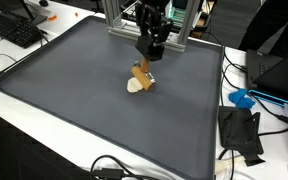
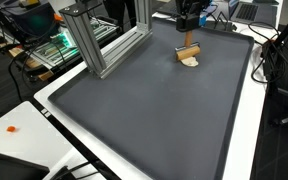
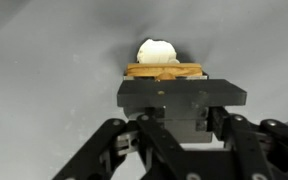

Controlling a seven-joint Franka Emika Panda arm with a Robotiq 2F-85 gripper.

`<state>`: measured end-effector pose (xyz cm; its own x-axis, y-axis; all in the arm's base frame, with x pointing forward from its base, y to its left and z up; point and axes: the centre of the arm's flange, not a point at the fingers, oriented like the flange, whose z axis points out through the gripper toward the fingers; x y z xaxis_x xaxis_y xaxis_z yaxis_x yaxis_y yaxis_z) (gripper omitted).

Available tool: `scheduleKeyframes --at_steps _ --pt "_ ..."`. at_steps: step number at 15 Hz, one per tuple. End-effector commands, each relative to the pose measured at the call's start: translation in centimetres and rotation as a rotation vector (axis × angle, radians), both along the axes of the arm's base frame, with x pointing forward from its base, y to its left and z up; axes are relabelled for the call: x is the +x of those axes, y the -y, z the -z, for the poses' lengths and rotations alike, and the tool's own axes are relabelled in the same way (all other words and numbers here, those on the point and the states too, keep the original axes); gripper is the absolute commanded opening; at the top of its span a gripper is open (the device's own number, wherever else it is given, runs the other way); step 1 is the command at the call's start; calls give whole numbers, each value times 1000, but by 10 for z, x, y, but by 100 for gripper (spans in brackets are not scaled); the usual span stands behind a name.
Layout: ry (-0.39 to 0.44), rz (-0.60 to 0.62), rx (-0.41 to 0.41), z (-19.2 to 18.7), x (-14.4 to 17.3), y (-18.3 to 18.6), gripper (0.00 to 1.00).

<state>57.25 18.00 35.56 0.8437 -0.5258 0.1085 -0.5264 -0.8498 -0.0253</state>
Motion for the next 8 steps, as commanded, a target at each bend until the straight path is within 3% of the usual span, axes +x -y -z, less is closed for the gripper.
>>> scheduleKeyframes --at_steps 1,8 --pt "-115 -54 26 29 -11 -11 29" --pt "-163 -148 5 28 -17 -19 29"
